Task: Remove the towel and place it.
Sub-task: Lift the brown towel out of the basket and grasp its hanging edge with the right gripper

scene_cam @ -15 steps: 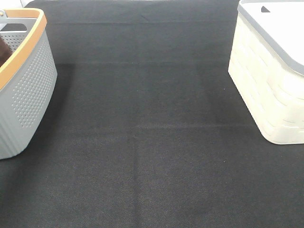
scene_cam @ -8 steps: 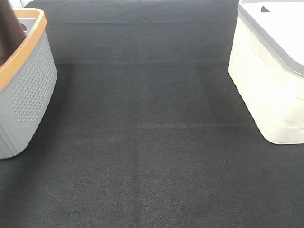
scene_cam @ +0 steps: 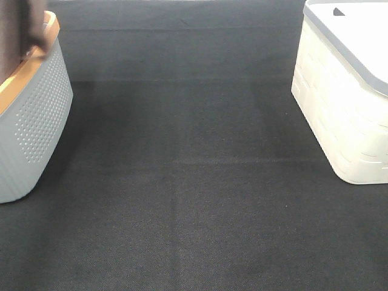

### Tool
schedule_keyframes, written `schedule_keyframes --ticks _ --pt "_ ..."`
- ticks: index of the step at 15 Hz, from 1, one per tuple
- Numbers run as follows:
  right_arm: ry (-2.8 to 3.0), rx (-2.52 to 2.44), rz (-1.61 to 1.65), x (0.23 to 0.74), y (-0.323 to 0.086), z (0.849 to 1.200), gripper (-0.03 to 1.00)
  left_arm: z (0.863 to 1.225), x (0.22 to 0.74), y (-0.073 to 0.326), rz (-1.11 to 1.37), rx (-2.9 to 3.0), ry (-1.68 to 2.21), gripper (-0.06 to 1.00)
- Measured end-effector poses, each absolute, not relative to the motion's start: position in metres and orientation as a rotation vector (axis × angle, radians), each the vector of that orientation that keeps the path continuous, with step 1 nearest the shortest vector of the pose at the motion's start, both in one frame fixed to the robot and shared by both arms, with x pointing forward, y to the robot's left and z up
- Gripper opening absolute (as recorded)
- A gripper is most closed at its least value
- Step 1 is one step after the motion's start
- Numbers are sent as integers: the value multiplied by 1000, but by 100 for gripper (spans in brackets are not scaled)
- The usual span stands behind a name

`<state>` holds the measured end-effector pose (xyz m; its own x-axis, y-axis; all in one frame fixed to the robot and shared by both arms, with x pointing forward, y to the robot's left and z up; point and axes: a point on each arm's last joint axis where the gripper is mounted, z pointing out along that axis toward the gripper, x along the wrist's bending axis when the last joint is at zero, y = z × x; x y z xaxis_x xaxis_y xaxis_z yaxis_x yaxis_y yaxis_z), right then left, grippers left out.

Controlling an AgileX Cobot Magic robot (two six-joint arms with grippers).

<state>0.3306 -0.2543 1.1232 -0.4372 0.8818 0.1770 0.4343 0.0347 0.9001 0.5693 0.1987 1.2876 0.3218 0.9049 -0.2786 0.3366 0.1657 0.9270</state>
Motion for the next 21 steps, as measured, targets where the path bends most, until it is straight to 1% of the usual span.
schedule_keyframes --ticks 2,5,7,8,9,10,14,17,21 --pt "1992 1189 1416 358 -241 1143 68 1291 563 178 576 1405 1168 0" --pt "2107 1022 1438 393 -216 1168 68 1293 555 158 540 1420 1107 0" --pt "2218 835 1443 410 -184 1177 68 1294 548 143 514 1426 1060 0" --pt "2242 772 1430 415 -172 1176 68 1295 543 133 495 1431 1030 0" --pt "2242 772 1430 415 -172 1176 68 1295 543 133 495 1431 1030 0" --pt "2255 707 1409 420 -158 1172 68 1297 540 126 484 1427 1005 0" --pt "2231 642 1331 442 -119 1148 68 1305 527 103 457 1381 908 0" --pt "2195 766 1312 460 -111 1134 68 1304 528 96 447 1359 891 0" --pt "2202 843 1292 474 -102 1117 68 1280 541 70 384 1417 909 0"
